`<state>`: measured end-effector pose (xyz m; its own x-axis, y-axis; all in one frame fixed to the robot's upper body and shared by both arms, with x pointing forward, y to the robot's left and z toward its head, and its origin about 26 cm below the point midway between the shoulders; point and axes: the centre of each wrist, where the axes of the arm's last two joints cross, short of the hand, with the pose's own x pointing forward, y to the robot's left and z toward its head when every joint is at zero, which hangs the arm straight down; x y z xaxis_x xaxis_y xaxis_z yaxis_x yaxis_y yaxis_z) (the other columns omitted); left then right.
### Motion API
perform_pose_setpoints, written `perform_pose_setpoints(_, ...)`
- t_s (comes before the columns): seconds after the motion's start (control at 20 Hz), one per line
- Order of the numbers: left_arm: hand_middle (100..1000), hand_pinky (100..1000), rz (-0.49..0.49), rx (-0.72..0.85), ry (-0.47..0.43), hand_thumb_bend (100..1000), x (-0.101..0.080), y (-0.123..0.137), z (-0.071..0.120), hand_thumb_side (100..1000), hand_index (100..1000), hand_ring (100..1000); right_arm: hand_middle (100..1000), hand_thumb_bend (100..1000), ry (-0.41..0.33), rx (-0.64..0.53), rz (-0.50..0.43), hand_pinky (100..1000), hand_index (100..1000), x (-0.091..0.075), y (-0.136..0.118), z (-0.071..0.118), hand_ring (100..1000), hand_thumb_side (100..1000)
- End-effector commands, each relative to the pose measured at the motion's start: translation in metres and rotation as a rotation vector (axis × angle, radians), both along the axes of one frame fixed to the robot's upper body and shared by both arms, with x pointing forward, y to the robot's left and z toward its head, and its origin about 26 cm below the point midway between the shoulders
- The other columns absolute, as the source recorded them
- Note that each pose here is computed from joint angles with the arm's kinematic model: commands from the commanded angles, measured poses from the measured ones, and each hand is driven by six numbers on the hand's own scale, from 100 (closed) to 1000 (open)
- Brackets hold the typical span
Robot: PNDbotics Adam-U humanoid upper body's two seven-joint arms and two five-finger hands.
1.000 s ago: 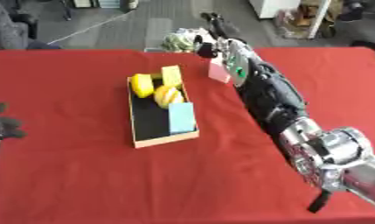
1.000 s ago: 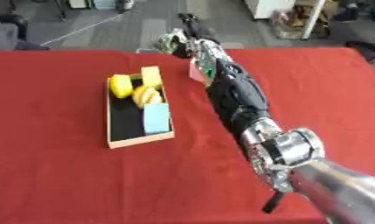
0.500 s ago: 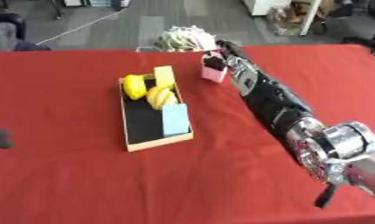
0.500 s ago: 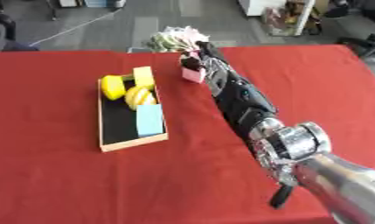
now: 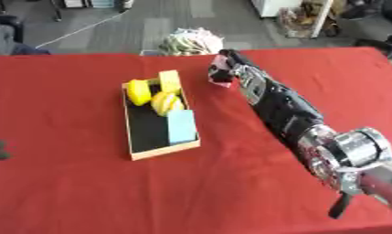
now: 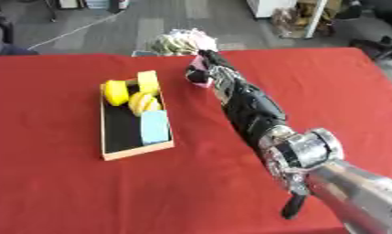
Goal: Pick up objects on the table and place them in the box.
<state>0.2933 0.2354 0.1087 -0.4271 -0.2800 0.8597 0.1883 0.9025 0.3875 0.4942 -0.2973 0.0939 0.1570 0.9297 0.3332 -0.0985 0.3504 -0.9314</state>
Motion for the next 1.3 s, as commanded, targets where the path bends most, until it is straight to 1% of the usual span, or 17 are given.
perform_pose_setpoints(0.05,607,799,0.001,0.016,-0.031,100,0.001,0.004,0.008,740,871,604,1000,100,0.011,-0.069,0.023,977,1000,0.003,-0.008,0.013,1000,394)
perform_pose_setpoints(0.15,606,799,0.001,0.016,-0.031,100,0.001,0.004,0.008,741,871,602,998,100,0.047,-0.091,0.042,953,1000,0.002,-0.008,0.01,1000,340)
perform_pose_setpoints(0.25,606,799,0.002,0.016,-0.03,100,0.001,0.004,0.008,741,871,602,981,100,0.081,-0.111,0.055,910,1000,0.001,-0.008,0.008,976,197)
perform_pose_setpoints(0.3,606,799,0.002,0.016,-0.03,100,0.001,0.004,0.008,741,871,601,957,100,0.092,-0.121,0.057,862,989,0.001,-0.008,0.007,940,220)
perform_pose_setpoints(0.4,606,800,0.002,0.015,-0.031,100,0.001,0.004,0.008,740,871,601,872,100,0.086,-0.137,0.045,717,930,0.001,-0.008,0.007,817,236)
perform_pose_setpoints(0.45,606,800,0.003,0.015,-0.031,100,0.001,0.005,0.008,740,871,601,823,100,0.063,-0.144,0.03,654,891,0.001,-0.008,0.009,756,229)
perform_pose_setpoints(0.5,606,800,0.003,0.014,-0.031,100,0.001,0.005,0.008,740,871,601,752,100,0.025,-0.15,0.008,558,831,0.001,-0.006,0.011,660,217)
perform_pose_setpoints(0.55,606,800,0.003,0.014,-0.031,100,0.001,0.005,0.008,740,871,601,701,100,-0.026,-0.156,-0.016,497,790,0.002,-0.002,0.012,603,208)
perform_pose_setpoints(0.6,607,800,0.002,0.013,-0.031,100,0.001,0.004,0.008,740,871,601,616,100,-0.078,-0.164,-0.038,427,719,0.003,0.002,0.014,541,221)
perform_pose_setpoints(0.65,607,800,0.002,0.012,-0.031,100,0.001,0.004,0.008,740,871,601,582,100,-0.131,-0.172,-0.057,401,692,0.003,0.006,0.015,520,182)
perform_pose_setpoints(0.7,607,800,0.002,0.012,-0.031,100,0.001,0.004,0.008,740,871,601,525,100,-0.174,-0.179,-0.066,362,643,0.004,0.009,0.016,483,167)
perform_pose_setpoints(0.75,606,800,0.003,0.012,-0.031,100,0.001,0.005,0.008,739,871,601,493,100,-0.226,-0.185,-0.064,341,615,0.005,0.012,0.019,461,152)
perform_pose_setpoints(0.8,606,800,0.004,0.012,-0.031,100,0.001,0.005,0.008,739,871,601,484,100,-0.266,-0.187,-0.055,336,603,0.006,0.015,0.022,456,143)
perform_pose_setpoints(0.9,607,801,0.008,0.011,-0.029,100,0.001,0.006,0.007,736,871,601,471,100,-0.337,-0.189,-0.001,336,580,0.008,0.023,0.033,455,123)
perform_pose_setpoints(1.0,607,801,0.011,0.009,-0.029,100,0.001,0.006,0.007,734,871,601,468,100,-0.382,-0.176,0.077,335,577,0.009,0.032,0.046,453,102)
perform_pose_setpoints(1.15,607,801,0.019,0.008,-0.023,100,0.0,0.008,0.005,733,871,602,469,100,-0.437,-0.147,0.236,342,583,0.009,0.046,0.067,456,100)
perform_pose_setpoints(1.3,608,801,0.029,0.007,-0.015,100,-0.001,0.01,0.003,732,871,602,475,100,-0.458,-0.11,0.411,354,593,0.004,0.06,0.081,462,100)
